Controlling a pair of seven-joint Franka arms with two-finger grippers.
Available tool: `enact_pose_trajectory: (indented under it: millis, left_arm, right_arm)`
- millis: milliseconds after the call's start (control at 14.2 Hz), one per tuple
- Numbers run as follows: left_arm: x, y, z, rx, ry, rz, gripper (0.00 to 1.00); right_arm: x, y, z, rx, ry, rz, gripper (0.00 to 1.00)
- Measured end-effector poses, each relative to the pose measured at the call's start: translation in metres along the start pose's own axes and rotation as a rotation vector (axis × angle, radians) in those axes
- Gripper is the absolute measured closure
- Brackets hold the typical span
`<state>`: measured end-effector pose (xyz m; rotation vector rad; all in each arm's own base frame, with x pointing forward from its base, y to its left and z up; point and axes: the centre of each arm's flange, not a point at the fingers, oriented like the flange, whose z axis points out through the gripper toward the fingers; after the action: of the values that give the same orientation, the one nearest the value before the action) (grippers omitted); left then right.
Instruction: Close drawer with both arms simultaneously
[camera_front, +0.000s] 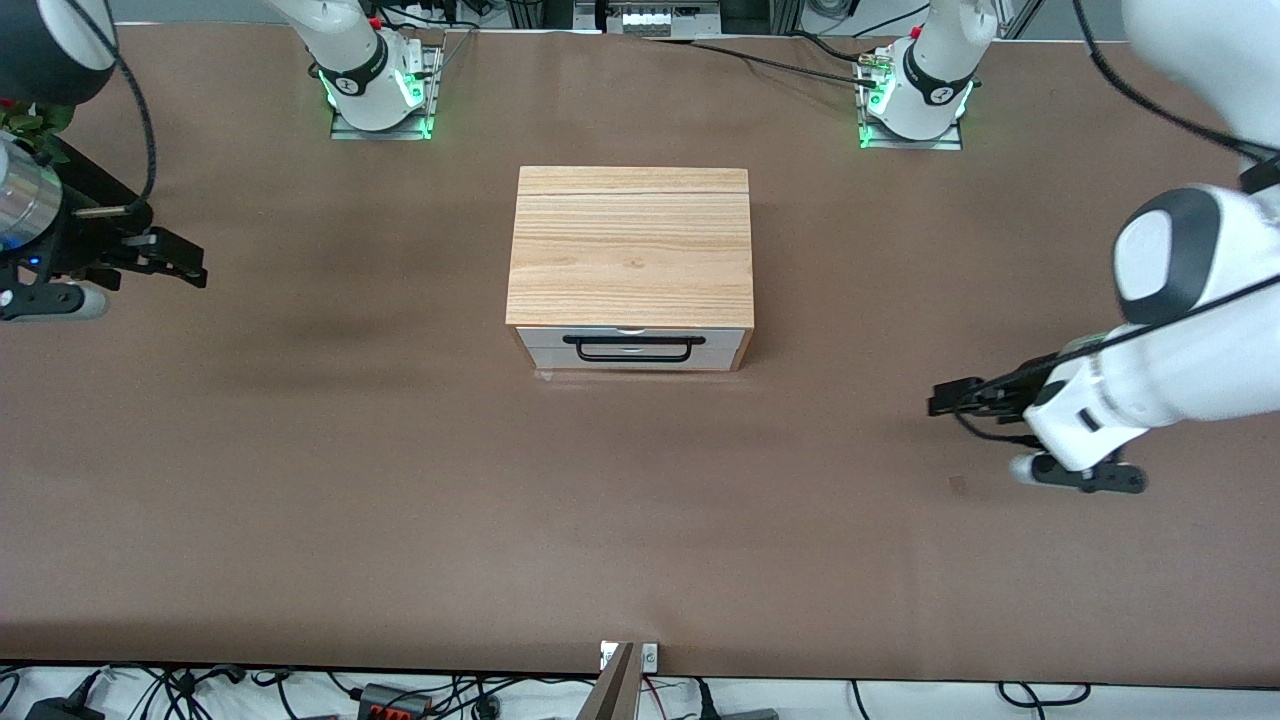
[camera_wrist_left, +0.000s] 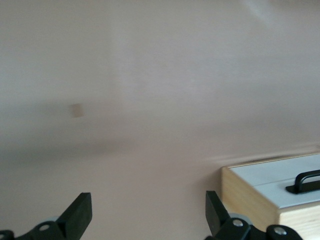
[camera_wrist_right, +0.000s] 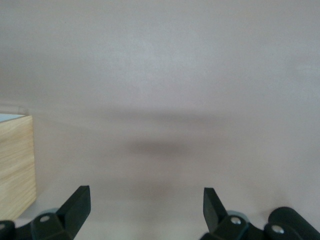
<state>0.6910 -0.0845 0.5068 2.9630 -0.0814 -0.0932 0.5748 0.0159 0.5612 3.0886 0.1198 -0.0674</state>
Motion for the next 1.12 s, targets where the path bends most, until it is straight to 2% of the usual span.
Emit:
enact_pose_trajectory:
  millis: [281, 491, 912, 1123]
  left_arm:
    - [-0.032, -0.006, -0.061, 0.031, 0.023, -0.009, 0.00]
    - [-0.055, -0.028, -0.090, 0.036, -0.004, -0.046, 0.00]
    - [-0.078, -0.035, -0.096, 0.080, -0.046, -0.059, 0.00]
    - [-0.107, -0.028, -0.094, 0.113, -0.030, -0.051, 0.00]
  right_arm:
    - [-0.020, 0.022, -0.014, 0.002, 0.015, 0.036, 0.00]
    - [-0.027, 0.031, -0.021, 0.010, 0.011, 0.054, 0.00]
    - [-0.028, 0.030, -0.020, 0.022, 0.006, 0.056, 0.00]
    - [-0.027, 0.028, -0.022, 0.022, 0.009, 0.053, 0.00]
